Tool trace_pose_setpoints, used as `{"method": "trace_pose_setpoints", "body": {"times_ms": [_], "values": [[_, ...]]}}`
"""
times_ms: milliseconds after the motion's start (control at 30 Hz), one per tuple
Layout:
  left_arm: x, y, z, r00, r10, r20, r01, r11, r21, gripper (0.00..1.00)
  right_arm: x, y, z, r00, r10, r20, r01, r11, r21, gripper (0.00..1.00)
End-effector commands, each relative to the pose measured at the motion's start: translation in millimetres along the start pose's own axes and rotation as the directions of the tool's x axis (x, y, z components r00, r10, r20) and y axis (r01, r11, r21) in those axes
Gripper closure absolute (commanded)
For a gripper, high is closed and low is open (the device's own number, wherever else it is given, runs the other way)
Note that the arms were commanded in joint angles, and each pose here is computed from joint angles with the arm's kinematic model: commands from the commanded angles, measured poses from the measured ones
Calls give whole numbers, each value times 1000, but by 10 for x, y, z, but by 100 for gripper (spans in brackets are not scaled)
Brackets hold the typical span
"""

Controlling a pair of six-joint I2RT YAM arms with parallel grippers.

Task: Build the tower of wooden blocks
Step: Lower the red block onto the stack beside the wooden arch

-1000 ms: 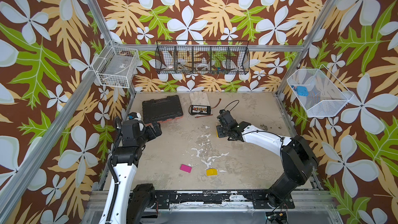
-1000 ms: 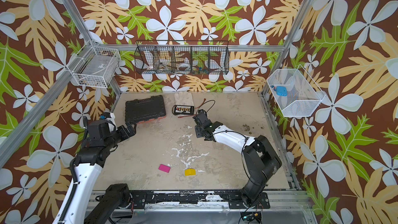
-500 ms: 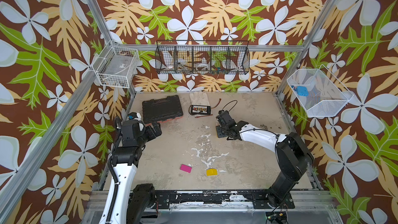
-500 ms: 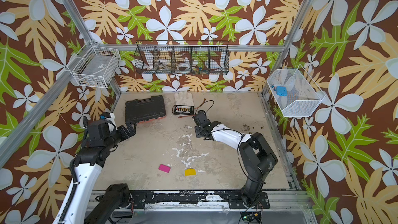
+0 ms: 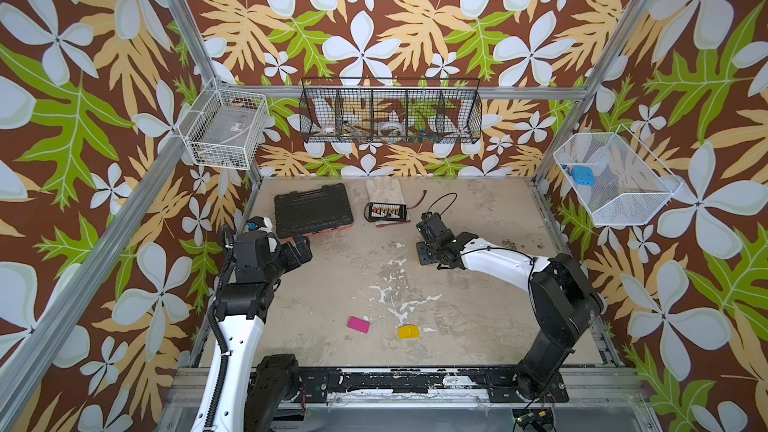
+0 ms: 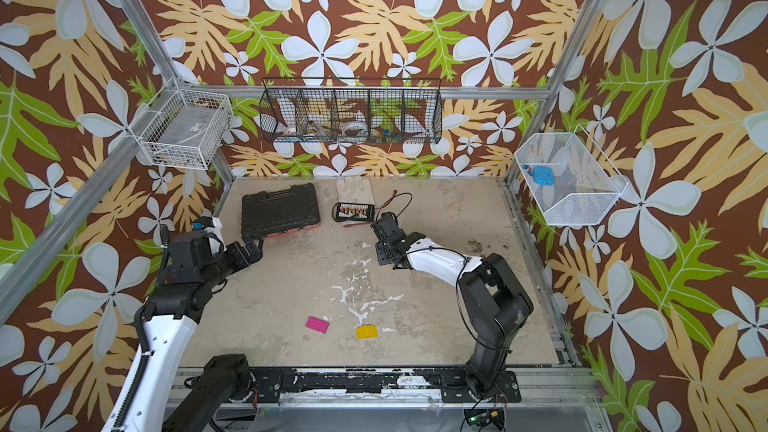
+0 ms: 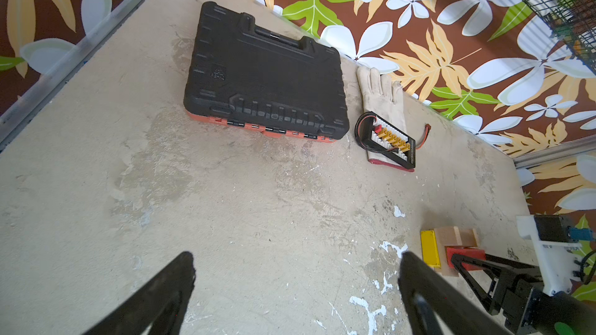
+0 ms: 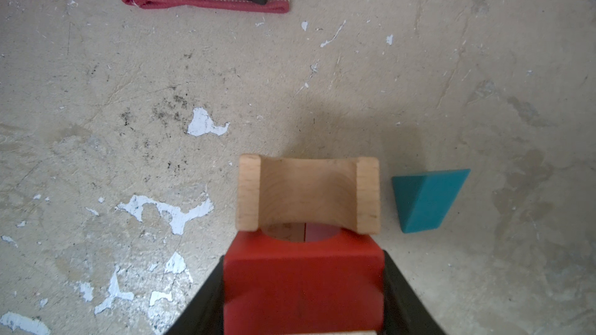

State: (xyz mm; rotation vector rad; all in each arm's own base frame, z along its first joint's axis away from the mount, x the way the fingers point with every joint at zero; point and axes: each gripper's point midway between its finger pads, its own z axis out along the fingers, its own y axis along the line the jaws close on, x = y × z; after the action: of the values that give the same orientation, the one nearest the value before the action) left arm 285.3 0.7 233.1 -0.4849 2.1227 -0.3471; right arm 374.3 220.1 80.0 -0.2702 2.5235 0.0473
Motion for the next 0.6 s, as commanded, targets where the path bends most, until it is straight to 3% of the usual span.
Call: {"method": "trace_pose_setpoints", "body": {"times_ms": [0,567], "values": [[-3,3,-2,1000,5,4,-5,1000,0,0,-11,-34,18,1000,-1,-1,1,1000,19,53],[-3,1,-3,1000,4,4,-4,1000,0,0,8,-49,50,1000,-2,-12,2,1000,27,44]]}}
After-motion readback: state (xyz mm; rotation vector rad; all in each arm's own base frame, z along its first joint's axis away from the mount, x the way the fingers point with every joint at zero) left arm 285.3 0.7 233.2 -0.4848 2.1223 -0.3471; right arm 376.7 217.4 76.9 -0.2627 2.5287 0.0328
